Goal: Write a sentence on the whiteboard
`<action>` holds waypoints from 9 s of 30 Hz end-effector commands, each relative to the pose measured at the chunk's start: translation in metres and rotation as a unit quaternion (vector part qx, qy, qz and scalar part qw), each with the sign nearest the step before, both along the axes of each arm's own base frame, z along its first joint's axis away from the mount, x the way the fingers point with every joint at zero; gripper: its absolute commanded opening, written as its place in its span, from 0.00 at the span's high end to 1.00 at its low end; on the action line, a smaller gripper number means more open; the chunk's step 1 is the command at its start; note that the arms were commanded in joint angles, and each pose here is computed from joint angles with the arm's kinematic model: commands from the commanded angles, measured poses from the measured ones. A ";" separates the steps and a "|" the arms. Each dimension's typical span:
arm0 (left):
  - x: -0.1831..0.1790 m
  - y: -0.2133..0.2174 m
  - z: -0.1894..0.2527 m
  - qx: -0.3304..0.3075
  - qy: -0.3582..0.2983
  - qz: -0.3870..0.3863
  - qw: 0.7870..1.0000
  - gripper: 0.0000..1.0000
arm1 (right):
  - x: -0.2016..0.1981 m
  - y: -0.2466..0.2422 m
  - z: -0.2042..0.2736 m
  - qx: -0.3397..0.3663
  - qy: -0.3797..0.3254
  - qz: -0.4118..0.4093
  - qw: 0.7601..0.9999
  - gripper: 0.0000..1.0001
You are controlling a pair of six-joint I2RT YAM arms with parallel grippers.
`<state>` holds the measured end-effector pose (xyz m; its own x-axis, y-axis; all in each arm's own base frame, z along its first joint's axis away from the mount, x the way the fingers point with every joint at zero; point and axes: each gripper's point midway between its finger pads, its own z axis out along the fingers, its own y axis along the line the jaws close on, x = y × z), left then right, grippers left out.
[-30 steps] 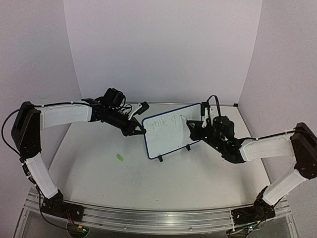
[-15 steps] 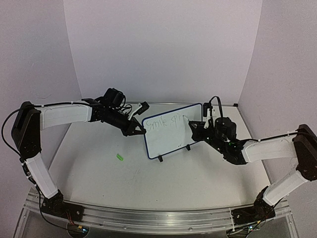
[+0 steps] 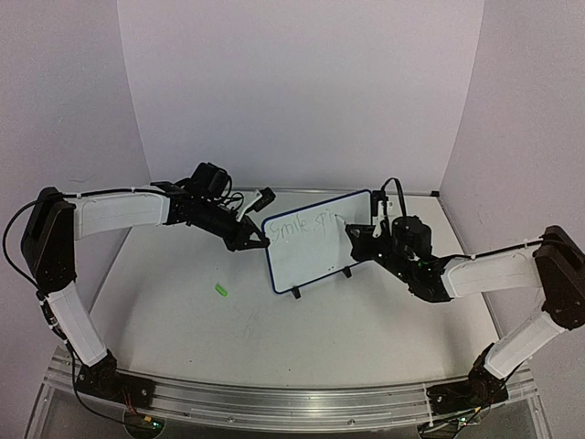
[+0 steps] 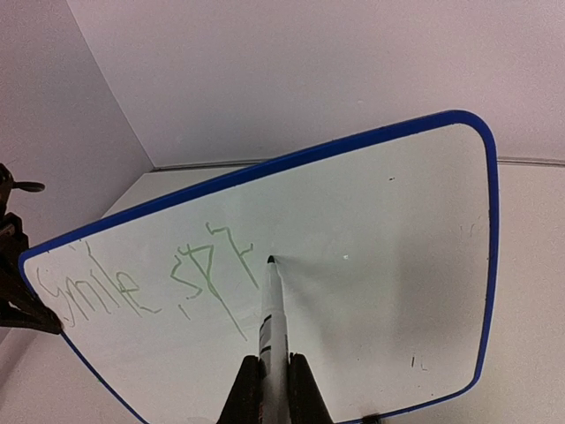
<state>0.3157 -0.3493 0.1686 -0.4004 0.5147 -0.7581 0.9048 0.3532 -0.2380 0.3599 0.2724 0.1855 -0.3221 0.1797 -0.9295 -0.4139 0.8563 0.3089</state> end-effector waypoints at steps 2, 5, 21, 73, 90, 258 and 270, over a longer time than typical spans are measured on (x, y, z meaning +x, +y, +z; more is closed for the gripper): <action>-0.002 0.007 -0.017 0.043 0.005 0.003 0.999 1.00 | 0.011 0.002 0.017 0.013 -0.022 -0.017 1.000 1.00; -0.001 0.007 -0.017 0.043 0.005 0.003 0.999 1.00 | 0.011 -0.003 0.017 0.012 -0.023 -0.030 0.999 1.00; -0.002 0.006 -0.018 0.042 0.007 0.003 0.999 1.00 | 0.011 -0.002 0.037 0.013 -0.051 -0.024 0.998 1.00; -0.002 0.007 -0.018 0.044 0.006 0.003 0.999 1.00 | 0.009 -0.013 0.000 -0.006 -0.015 -0.046 0.999 1.00; 0.001 0.007 -0.017 0.046 0.005 0.010 0.999 1.00 | -0.009 -0.030 0.025 0.008 -0.036 -0.047 0.998 1.00; 0.000 0.007 -0.021 0.049 0.011 0.007 0.999 1.00 | 0.024 -0.034 0.031 -0.013 -0.061 0.014 0.998 1.00; 0.001 0.006 -0.022 0.049 0.012 0.007 0.999 1.00 | 0.031 -0.031 0.031 -0.016 -0.067 0.012 0.998 1.00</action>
<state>0.3154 -0.3499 0.1683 -0.4021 0.5193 -0.7541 0.9038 0.3566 -0.2364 0.3808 0.2380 0.1919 -0.2708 0.1162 -0.9556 -0.4599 0.8565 0.2345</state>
